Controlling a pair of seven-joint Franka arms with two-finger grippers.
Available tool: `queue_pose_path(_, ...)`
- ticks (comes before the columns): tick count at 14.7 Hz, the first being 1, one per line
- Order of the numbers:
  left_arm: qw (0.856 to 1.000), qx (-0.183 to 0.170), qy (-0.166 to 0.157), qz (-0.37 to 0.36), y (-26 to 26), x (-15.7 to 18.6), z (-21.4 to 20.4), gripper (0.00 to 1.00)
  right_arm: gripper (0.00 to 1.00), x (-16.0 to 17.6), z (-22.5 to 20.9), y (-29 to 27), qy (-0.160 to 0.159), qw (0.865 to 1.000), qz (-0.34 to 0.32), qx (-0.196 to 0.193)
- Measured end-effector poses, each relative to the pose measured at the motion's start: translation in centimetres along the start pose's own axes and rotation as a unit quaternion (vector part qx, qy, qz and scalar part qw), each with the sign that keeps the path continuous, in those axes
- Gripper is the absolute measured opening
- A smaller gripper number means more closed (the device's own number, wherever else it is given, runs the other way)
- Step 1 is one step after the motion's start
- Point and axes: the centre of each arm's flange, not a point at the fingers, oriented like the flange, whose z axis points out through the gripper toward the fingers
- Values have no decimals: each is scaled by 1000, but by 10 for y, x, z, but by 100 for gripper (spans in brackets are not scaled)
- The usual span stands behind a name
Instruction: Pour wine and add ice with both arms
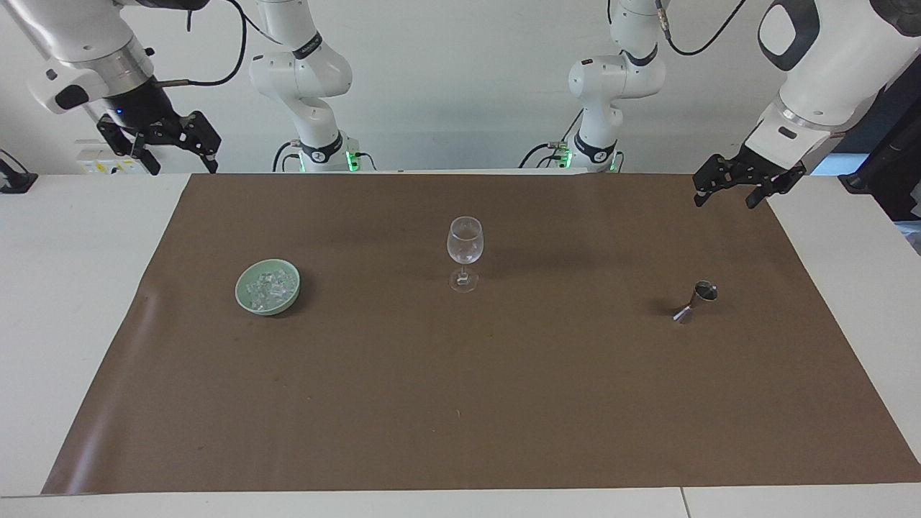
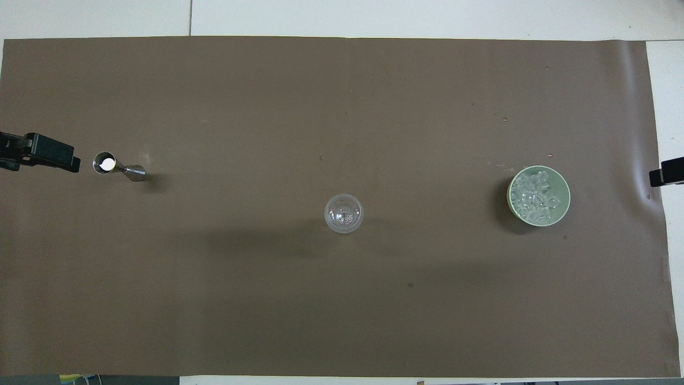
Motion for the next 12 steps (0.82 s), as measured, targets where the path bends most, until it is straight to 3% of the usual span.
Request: queue_pose_path(12, 1000, 0, 3, 4, -3, 0, -1, 100, 100, 0, 0, -1, 0, 1000, -1, -1)
